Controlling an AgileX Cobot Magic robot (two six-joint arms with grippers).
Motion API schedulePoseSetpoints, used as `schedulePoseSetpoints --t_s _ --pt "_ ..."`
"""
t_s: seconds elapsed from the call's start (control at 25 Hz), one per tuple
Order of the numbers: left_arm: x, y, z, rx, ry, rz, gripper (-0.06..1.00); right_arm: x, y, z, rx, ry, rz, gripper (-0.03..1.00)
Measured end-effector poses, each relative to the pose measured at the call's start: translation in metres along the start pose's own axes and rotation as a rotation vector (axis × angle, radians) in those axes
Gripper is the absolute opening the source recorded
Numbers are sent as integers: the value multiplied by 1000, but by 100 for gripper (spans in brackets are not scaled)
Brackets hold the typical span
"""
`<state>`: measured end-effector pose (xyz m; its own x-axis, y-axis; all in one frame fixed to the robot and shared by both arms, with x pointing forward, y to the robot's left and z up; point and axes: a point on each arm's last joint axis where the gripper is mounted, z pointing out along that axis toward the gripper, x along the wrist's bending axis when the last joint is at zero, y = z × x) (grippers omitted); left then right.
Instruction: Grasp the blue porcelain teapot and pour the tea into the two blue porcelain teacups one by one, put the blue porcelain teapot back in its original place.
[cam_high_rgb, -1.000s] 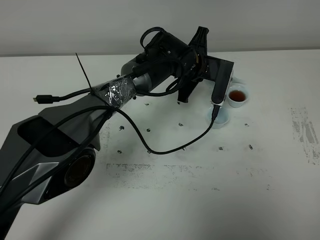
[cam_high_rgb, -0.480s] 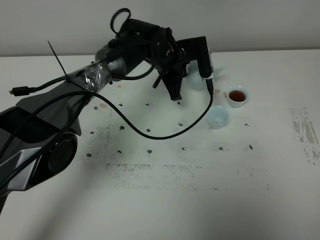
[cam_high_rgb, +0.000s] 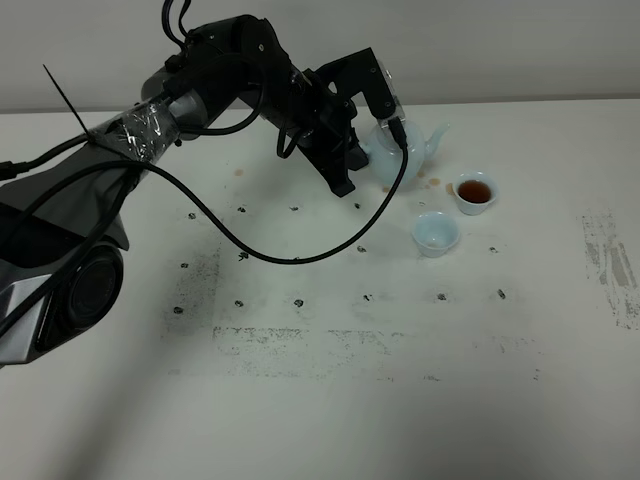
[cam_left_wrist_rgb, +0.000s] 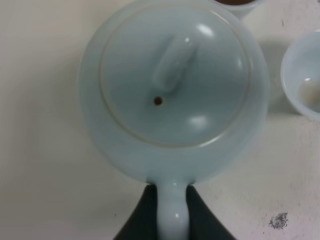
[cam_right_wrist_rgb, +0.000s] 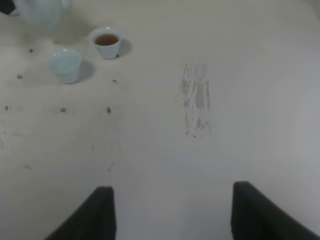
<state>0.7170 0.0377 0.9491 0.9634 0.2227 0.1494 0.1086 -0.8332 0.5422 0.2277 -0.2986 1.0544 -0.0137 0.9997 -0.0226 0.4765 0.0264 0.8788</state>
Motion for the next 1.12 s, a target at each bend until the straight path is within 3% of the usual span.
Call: schedulePoseSetpoints --t_s 0.44,0.76,0.96,1.12 --pt "-1 -19 36 19 -20 -3 0 0 0 0 0 0 0 49" --pt "0 -19 37 13 -15 -7 0 0 0 0 0 0 0 49" --pt "-1 -12 20 19 -34 10 0 0 0 0 0 0 0 49" --pt "-3 4 -13 7 -34 93 0 0 0 0 0 0 0 49"
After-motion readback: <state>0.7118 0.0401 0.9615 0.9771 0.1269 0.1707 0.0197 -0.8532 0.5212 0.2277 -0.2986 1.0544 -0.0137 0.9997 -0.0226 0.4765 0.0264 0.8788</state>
